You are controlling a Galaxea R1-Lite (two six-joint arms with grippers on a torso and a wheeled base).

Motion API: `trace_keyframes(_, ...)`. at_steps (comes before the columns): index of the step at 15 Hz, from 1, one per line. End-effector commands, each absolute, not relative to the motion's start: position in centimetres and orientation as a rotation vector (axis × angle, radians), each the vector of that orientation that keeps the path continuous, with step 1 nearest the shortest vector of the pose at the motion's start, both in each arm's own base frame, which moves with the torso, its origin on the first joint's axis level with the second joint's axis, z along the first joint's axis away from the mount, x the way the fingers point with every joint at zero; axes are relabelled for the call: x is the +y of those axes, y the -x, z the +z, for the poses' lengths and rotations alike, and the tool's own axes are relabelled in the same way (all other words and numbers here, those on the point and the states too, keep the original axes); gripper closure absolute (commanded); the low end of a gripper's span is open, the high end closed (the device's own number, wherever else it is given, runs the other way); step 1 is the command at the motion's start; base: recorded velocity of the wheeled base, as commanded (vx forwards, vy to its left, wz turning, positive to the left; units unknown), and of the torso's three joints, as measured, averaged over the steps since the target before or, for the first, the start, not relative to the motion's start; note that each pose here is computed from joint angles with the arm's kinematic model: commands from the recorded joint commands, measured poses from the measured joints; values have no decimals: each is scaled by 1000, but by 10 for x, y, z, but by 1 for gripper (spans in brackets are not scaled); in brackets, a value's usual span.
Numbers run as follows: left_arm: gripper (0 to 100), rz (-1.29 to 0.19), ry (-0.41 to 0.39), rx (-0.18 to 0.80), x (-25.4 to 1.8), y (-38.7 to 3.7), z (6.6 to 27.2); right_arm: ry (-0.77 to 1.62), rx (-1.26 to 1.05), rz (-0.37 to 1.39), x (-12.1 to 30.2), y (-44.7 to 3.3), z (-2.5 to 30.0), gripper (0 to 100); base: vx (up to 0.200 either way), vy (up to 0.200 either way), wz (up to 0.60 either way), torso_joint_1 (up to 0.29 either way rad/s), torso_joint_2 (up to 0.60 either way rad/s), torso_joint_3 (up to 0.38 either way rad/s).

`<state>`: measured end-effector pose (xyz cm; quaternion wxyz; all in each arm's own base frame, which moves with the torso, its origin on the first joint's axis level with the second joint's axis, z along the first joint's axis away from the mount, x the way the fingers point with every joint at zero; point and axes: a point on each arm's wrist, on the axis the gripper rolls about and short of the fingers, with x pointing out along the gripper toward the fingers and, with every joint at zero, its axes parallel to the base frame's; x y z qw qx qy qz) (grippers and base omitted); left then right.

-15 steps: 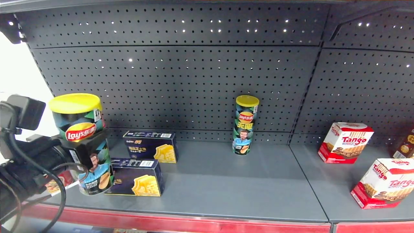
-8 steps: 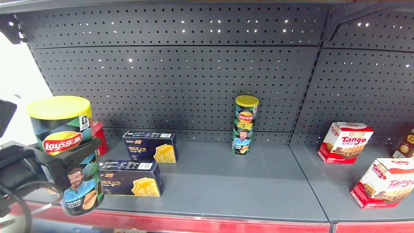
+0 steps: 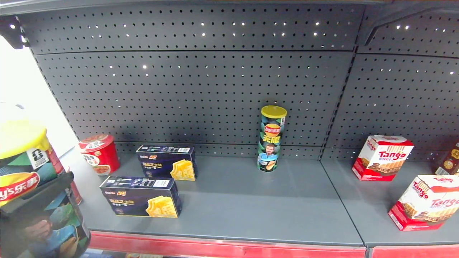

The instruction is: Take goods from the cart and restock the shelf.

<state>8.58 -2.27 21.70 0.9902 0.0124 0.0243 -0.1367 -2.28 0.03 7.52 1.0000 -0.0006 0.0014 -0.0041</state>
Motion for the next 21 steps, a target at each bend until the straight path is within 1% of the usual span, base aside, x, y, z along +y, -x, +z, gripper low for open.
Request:
trace_keyframes(1,100,-324,-36,0,-22,-69,214,2,3,-8,0,23,75,0,0,0,0,0,0,0)
trace_keyframes(3,100,-330,-65,-1,-21,-65,209,2,3,-8,0,23,75,0,0,0,0,0,0,0)
trace_keyframes(5,100,-329,-67,8,-21,-63,203,2,3,-8,0,23,75,0,0,0,0,0,0,0)
trace_keyframes(7,100,-330,-67,9,-21,-63,203,2,3,-8,0,23,75,0,0,0,0,0,0,0)
trace_keyframes(11,100,-328,-70,32,-20,-62,196,2,3,-8,0,23,75,0,0,0,0,0,0,0)
trace_keyframes(14,100,-311,-67,18,-19,-60,198,3,3,-8,0,23,75,0,0,0,0,0,0,0)
trace_keyframes(16,100,-257,-66,21,-18,-62,199,3,3,-6,0,23,75,0,0,0,0,0,0,0)
trace_keyframes(19,100,-255,-74,70,-18,-62,184,11,5,5,1,23,75,0,0,0,0,0,0,0)
trace_keyframes(20,100,-259,-77,74,-18,-61,182,14,1,11,1,23,75,0,0,0,0,0,0,0)
trace_keyframes(21,100,-258,-72,54,-18,-62,188,23,-44,59,2,25,84,0,0,0,0,0,0,0)
